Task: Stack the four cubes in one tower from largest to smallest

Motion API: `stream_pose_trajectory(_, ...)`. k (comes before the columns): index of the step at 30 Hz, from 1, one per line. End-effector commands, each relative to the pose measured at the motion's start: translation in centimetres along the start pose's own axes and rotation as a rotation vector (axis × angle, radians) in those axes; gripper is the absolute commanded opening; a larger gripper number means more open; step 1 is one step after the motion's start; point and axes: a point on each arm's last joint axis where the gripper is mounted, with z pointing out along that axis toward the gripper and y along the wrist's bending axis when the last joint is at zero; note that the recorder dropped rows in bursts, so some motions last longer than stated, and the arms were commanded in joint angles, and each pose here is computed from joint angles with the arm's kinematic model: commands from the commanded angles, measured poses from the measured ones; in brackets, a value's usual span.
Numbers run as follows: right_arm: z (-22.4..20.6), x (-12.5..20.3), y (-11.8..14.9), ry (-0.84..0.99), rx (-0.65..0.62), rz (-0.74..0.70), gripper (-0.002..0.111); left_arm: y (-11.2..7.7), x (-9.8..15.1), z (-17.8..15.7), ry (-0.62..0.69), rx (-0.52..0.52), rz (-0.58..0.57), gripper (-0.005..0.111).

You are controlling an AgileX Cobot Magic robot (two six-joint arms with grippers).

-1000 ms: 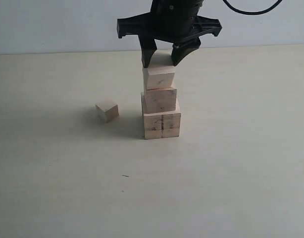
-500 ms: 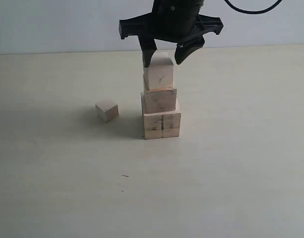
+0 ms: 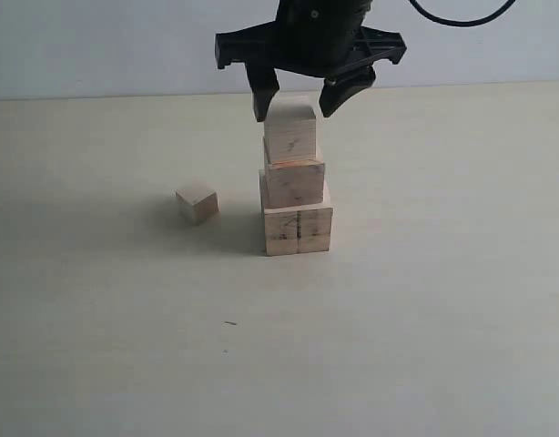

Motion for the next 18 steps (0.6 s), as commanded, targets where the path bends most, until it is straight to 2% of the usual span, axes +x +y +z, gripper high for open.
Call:
stream_pose_trajectory(1, 0.7, -0.2, 0.1, -0.004, -0.002, 0.001, 0.068, -0.1, -0.2, -0.1, -0.015, 0.010, 0.007, 0.000)
stream_pose_trajectory(18, 2.0, 0.0, -0.3, 0.048, 0.045, 0.048, 0.068, -0.1, -0.2, -0.1, -0.015, 0.010, 0.007, 0.000)
